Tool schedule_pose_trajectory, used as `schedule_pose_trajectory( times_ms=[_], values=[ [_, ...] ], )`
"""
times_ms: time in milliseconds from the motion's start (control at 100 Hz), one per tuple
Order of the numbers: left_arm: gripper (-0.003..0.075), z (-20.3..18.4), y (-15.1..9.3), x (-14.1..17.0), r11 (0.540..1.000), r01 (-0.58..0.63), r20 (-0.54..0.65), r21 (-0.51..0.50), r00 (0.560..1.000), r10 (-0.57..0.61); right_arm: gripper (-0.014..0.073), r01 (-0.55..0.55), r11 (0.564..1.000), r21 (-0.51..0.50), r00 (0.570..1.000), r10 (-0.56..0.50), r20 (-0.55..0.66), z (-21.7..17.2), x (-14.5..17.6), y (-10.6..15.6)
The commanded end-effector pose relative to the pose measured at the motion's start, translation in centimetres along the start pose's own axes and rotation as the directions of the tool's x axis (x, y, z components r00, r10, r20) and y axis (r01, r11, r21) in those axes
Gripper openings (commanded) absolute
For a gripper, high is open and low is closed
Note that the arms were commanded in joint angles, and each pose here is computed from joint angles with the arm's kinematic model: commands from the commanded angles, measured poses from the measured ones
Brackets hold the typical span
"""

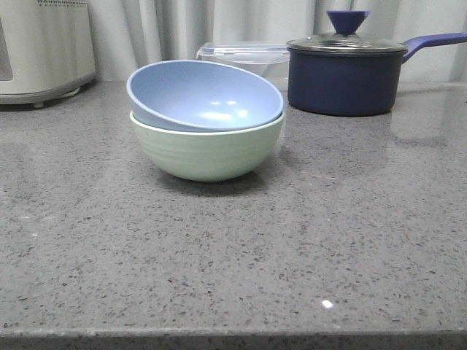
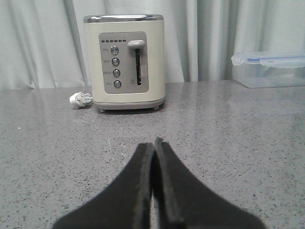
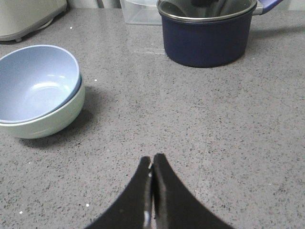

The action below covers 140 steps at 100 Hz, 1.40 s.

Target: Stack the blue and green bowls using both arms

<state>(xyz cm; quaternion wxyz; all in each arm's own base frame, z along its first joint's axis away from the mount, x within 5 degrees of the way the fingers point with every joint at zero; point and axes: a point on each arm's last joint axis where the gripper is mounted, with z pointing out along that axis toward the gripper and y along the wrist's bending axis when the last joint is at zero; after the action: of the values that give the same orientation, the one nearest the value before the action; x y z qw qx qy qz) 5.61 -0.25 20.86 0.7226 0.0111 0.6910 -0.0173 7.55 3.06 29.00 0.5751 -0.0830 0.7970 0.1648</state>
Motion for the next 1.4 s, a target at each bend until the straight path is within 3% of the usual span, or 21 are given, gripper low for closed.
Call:
schedule_pose_trajectory(
  times_ms=[0, 290, 580, 1020, 1390],
  values=[
    [-0.0020, -0.2, 0.1, 0.5, 1.000, 0.015, 0.074, -0.013, 0.997, -0.014, -0.0067, 0.013, 1.000, 0.006, 0.993, -0.014, 0.121, -0.1, -1.4, 0.0],
    [-0.0020, -0.2, 0.1, 0.5, 1.000, 0.015, 0.074, -0.013, 0.997, -0.014, -0.0067, -0.016, 0.995, 0.094, 0.970, -0.008, 0.242, 0.0, -0.4, -1.1],
    [-0.0020, -0.2, 0.1, 0.5, 1.000, 0.015, 0.074, -0.013, 0.997, -0.014, -0.0067, 0.008, 0.982, 0.187, 0.895, -0.090, 0.438, -0.8, 2.1, -2.1],
    [-0.0020, -0.2, 0.1, 0.5, 1.000, 0.015, 0.074, -0.013, 0.997, -0.014, -0.0067, 0.006, 0.970, 0.244, 0.868, -0.126, 0.481, -0.7, 7.7, -3.0],
    [-0.0020, -0.2, 0.1, 0.5, 1.000, 0.015, 0.074, -0.013, 0.997, -0.014, -0.0067, 0.005, 0.969, 0.247, 0.887, -0.118, 0.447, -0.6, 7.9, -3.1]
  ],
)
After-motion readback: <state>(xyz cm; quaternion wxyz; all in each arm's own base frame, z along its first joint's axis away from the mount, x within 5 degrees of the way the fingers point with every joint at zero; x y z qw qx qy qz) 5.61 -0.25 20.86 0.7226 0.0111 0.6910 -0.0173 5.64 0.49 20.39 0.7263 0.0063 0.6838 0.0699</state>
